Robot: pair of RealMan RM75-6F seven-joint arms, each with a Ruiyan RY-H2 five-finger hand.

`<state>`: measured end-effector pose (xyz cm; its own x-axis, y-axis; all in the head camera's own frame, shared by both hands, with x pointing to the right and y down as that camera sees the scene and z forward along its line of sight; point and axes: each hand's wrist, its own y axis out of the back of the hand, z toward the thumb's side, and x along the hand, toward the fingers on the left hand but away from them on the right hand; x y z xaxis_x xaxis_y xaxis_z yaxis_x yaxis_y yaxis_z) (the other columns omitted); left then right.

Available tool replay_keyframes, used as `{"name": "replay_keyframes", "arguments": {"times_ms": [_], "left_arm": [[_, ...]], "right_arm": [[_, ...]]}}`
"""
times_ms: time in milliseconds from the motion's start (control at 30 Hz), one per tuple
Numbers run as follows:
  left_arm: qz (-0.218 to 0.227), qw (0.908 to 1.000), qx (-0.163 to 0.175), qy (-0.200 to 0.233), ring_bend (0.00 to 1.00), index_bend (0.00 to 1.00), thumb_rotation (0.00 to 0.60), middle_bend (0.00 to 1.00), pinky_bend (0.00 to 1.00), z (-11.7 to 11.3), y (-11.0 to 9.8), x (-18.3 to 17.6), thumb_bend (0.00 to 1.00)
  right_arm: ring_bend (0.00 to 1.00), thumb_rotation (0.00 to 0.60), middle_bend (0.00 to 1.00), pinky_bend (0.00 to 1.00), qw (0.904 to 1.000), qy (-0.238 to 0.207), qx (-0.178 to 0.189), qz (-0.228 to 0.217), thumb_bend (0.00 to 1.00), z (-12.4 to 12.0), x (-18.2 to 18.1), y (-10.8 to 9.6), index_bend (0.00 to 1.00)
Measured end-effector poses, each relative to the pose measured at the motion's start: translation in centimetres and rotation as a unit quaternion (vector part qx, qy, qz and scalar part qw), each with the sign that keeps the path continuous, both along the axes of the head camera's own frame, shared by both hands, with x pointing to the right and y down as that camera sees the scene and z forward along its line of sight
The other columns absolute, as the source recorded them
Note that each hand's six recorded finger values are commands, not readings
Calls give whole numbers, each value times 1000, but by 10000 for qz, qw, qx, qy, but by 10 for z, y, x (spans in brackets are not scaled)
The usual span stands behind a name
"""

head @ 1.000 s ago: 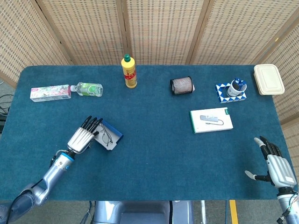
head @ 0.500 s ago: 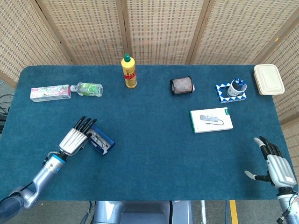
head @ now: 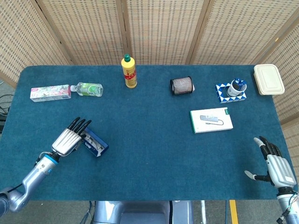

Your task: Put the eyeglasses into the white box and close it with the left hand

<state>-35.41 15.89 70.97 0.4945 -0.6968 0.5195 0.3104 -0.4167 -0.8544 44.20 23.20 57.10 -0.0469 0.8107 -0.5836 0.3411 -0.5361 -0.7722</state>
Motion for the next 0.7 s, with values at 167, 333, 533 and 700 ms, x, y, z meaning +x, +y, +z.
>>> {"name": "replay_keyframes", "arguments": {"times_ms": [167, 333, 533, 700], "left_arm": [[-69, 9998, -162, -32, 0, 708, 600, 0, 0, 10, -2, 10, 617], [-131, 9996, -239, -17, 0, 708, 600, 0, 0, 20, -5, 25, 617], [-104, 9997, -190, -59, 0, 468, 600, 0, 0, 21, -6, 28, 607], [-133, 9999, -98, -11, 0, 5, 600, 0, 0, 18, -8, 28, 564]], "right_arm": [[0, 600, 0, 0, 10000, 1, 0, 7, 0, 0, 0, 0, 0], [0, 600, 0, 0, 10000, -6, -5, 8, 0, 0, 0, 0, 0], [0, 600, 0, 0, 10000, -14, -11, 11, 0, 0, 0, 0, 0], [0, 600, 0, 0, 10000, -17, -9, 10, 0, 0, 1, 0, 0]]}}
